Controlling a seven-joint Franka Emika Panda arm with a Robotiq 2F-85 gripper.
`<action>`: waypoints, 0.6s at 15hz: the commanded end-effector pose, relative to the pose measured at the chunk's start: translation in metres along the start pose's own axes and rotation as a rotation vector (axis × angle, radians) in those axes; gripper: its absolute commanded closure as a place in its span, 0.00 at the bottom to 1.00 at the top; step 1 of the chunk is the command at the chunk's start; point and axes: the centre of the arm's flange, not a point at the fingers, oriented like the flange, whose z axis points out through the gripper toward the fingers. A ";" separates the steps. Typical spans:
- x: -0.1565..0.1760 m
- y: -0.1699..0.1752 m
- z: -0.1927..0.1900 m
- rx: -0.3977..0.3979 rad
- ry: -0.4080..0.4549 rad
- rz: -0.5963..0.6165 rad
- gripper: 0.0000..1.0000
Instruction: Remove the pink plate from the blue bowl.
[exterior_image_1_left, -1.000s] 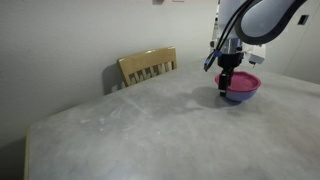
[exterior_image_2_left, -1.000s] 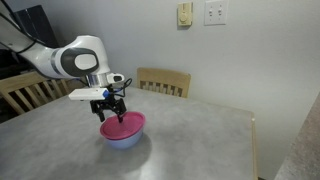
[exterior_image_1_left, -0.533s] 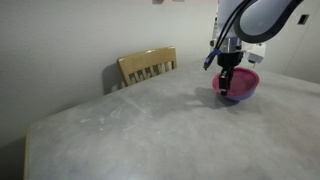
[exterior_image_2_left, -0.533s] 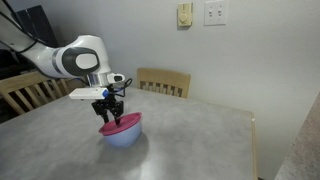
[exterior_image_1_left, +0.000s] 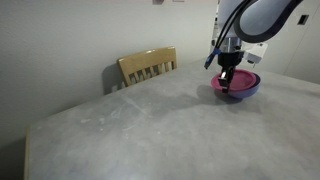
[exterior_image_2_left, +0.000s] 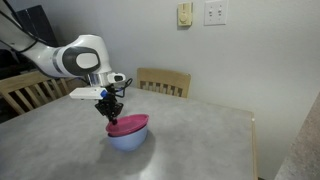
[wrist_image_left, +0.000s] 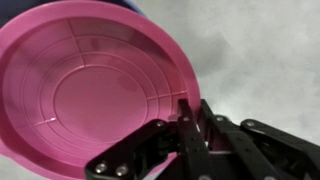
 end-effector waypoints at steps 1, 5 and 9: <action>-0.001 0.004 -0.003 0.002 -0.003 0.057 0.97; -0.004 0.003 -0.013 -0.023 -0.003 0.137 0.97; -0.007 -0.006 -0.031 -0.054 0.010 0.201 0.97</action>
